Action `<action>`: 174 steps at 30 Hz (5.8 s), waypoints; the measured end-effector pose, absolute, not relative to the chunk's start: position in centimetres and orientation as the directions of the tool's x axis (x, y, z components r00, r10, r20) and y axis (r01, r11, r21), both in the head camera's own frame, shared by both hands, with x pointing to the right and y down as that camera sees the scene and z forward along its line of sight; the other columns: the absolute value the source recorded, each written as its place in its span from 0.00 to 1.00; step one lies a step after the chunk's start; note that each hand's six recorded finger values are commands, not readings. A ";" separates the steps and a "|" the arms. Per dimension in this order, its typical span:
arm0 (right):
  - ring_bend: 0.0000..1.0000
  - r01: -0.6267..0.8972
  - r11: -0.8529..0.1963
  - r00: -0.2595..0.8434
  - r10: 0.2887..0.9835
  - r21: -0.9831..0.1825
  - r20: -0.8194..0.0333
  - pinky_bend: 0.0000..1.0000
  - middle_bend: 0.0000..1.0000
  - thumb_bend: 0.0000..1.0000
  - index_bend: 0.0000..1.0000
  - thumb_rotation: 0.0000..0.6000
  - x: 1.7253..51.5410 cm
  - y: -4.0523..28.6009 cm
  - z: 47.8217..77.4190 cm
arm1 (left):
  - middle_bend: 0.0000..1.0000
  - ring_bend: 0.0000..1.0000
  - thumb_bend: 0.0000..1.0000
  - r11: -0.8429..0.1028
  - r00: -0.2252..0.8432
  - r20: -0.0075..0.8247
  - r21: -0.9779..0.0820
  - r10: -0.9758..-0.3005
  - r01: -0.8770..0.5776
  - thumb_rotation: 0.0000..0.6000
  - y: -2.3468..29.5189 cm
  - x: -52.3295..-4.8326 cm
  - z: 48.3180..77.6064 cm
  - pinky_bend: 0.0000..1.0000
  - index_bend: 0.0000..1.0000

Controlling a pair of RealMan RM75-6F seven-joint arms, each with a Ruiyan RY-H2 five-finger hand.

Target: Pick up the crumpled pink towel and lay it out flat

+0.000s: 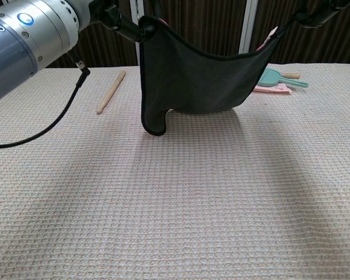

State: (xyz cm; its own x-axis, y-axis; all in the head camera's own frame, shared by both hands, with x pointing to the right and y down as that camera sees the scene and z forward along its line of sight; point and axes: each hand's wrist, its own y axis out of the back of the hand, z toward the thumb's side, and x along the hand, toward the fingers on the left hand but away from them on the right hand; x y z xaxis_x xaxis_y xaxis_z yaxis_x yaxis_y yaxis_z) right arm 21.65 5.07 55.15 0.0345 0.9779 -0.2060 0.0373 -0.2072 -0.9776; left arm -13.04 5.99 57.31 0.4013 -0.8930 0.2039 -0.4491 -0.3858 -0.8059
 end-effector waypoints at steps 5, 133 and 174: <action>0.02 0.024 -0.223 0.042 0.974 -0.975 -0.222 0.00 0.18 0.56 0.63 1.00 22.1 6.3 55.3 | 0.11 0.00 0.53 -0.418 0.421 0.226 -0.791 -0.878 -0.447 1.00 7.8 -12.6 58.2 0.00 0.62; 0.02 -0.135 -0.514 0.038 0.851 -0.847 -0.523 0.00 0.18 0.57 0.64 1.00 29.4 23.6 61.8 | 0.11 0.00 0.53 -0.722 0.613 0.446 -0.611 -0.652 -0.324 1.00 30.2 -11.8 65.4 0.00 0.62; 0.00 -0.156 -0.494 0.002 0.866 -0.856 -0.500 0.00 0.03 0.57 0.00 1.00 30.4 23.8 61.0 | 0.00 0.00 0.25 -0.761 0.640 0.477 -0.586 -0.602 -0.279 1.00 30.5 -11.3 64.6 0.00 0.21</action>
State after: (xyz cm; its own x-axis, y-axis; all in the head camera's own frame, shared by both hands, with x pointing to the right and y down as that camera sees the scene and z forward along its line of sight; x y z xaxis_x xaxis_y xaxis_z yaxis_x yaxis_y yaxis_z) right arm 30.40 23.76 61.02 0.0016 0.8659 -0.5001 -0.1557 -0.4938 -0.8555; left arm -11.31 30.53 64.59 0.6396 -0.6025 0.4775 -0.2789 -0.7606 -0.5862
